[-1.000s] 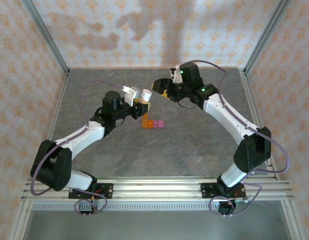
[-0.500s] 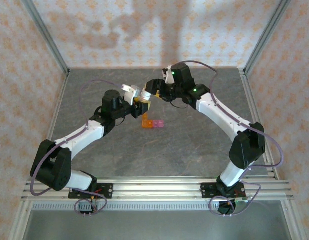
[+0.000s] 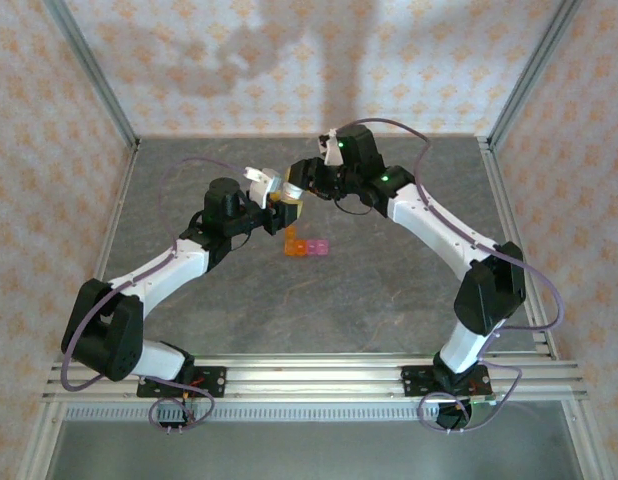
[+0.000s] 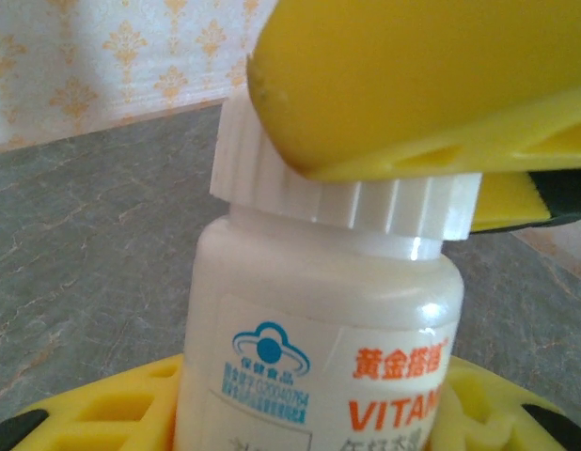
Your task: Sort the pills into containers
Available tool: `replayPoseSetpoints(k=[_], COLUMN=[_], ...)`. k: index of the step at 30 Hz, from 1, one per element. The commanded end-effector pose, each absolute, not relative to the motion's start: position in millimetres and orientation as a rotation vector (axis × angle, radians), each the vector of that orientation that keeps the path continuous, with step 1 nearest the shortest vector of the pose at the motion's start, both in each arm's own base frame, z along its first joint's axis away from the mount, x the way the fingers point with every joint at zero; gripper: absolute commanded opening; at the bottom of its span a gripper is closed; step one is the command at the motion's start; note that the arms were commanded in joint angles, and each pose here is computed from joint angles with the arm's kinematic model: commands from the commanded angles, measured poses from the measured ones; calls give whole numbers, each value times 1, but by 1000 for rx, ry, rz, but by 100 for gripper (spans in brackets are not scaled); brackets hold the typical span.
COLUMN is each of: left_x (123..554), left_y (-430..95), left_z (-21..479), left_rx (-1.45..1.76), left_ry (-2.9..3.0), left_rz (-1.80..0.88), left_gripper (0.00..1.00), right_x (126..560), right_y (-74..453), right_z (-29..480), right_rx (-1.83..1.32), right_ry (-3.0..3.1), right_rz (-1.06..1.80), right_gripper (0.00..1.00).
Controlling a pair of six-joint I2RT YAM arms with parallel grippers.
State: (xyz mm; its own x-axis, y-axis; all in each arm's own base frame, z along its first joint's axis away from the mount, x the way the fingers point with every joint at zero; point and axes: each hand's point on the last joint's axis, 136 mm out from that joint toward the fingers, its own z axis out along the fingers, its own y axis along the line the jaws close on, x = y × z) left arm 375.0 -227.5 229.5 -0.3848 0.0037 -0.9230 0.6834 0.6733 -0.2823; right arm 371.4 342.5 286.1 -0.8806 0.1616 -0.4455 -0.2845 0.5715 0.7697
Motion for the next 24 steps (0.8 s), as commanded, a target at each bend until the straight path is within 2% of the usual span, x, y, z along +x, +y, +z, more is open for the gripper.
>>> replayPoseSetpoints(k=[1,6,12,13,17,18,24], left_x=[379,377,373,372,372,373,376], left_y=[-234,-234,-235,-235,-233,-233,-228], left_z=[251,257,265,266,265,265,262], left_rx=[560,557,560,558,551,550,544], left_ry=[1776,1761,1741,1740,1739,1740,1754], left_rz=[-826,-834,-862,-865,-853,-848,-800], left_gripper=[0,0,0,0,0,0,0], right_x=[374,369,356,356,362,363,361], right_y=[346,344,341,339,329,326,300], right_z=[296,290,285,286,294,299,320], right_rx=[-144,-321,-623,-631,-547,-508,-248], right_ry=[2300,2282,2180,2172,2168,2159,2149], right_rz=[1254,1236,1360,1376,1366,1361,1300], right_gripper=[37,31,34,37,64,67,76])
